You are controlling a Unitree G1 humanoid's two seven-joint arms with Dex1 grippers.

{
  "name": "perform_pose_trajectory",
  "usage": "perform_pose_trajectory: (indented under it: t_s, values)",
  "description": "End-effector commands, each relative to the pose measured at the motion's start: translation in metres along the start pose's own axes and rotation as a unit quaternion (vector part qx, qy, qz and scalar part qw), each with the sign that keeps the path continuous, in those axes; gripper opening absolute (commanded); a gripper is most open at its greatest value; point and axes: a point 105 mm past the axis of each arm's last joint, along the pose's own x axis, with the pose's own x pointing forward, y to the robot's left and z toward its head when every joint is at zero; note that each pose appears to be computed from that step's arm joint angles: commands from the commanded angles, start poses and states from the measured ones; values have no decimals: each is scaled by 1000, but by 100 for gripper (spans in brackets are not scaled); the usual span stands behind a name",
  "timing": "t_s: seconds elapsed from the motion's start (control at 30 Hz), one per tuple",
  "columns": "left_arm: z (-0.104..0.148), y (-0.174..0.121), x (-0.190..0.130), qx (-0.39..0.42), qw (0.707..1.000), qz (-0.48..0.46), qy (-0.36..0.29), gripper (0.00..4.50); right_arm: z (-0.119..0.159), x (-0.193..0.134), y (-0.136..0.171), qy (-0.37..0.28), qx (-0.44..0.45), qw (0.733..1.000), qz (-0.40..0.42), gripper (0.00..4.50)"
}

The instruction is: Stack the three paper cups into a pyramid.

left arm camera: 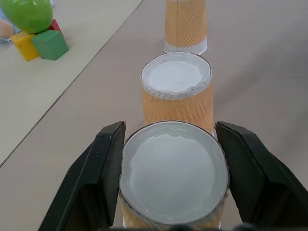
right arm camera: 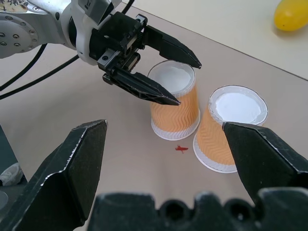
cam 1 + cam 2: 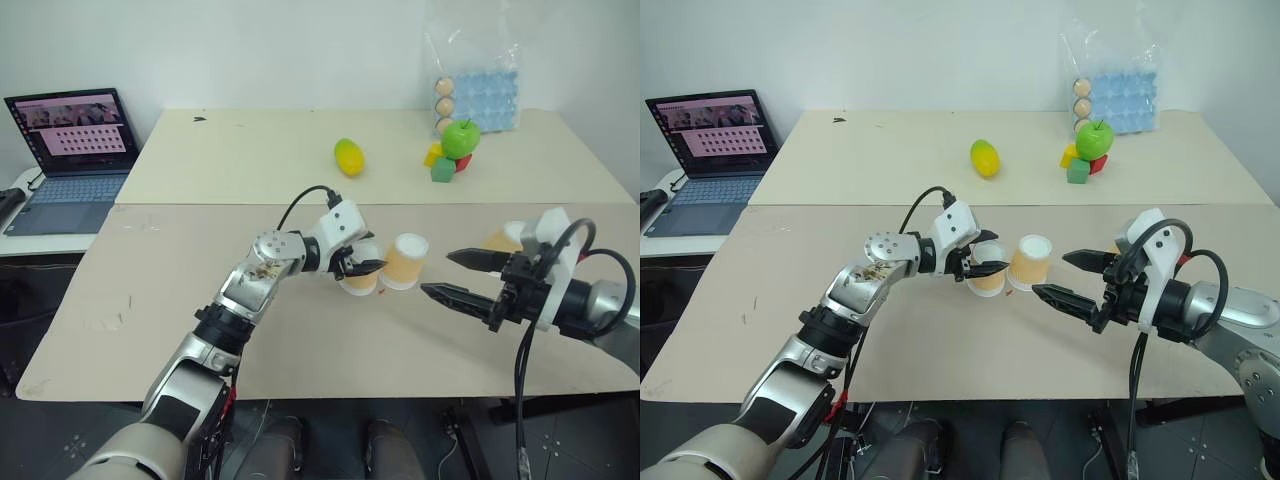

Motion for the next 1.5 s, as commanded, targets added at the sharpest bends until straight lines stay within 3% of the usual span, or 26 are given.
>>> perform_pose_trajectory:
  t_s: [0.03, 0.13, 0.3, 0.43, 0.7, 0.8, 0.93, 1.13, 1.3, 1.5]
  values:
    - [14, 6, 2, 22, 1000, 8, -17, 358, 14, -3, 1, -21, -28, 999, -3, 450]
    - [15, 8, 0, 17, 1000, 10, -21, 446, 14, -4, 1, -19, -28, 999, -4, 450]
    - [16, 10, -5, 17, 1000, 11, -20, 446, 14, -4, 1, -19, -27, 999, -3, 450]
    - [33, 16, -17, 7, 999, 19, -38, 446, 13, -3, 2, -18, -25, 999, 6, 450]
    - [106, 20, -62, 6, 996, -7, -91, 446, 14, -2, -4, -13, -30, 999, 5, 450]
    - [89, 15, -80, 26, 998, -24, -43, 446, 8, -10, -22, 0, -33, 998, -48, 450]
    - [70, 16, -98, 8, 1000, -11, -7, 446, 2, -36, -63, 5, -48, 982, -183, 450]
    - [79, 8, -103, 0, 1000, -10, -18, 446, -14, -79, -107, -2, -59, 937, -344, 450]
    - [83, 6, -96, -4, 1000, -10, -27, 446, -26, -93, -133, -28, -62, 907, -416, 450]
    - [85, 1, -92, 3, 999, -24, -28, 446, -43, -75, -146, -51, -55, 912, -403, 450]
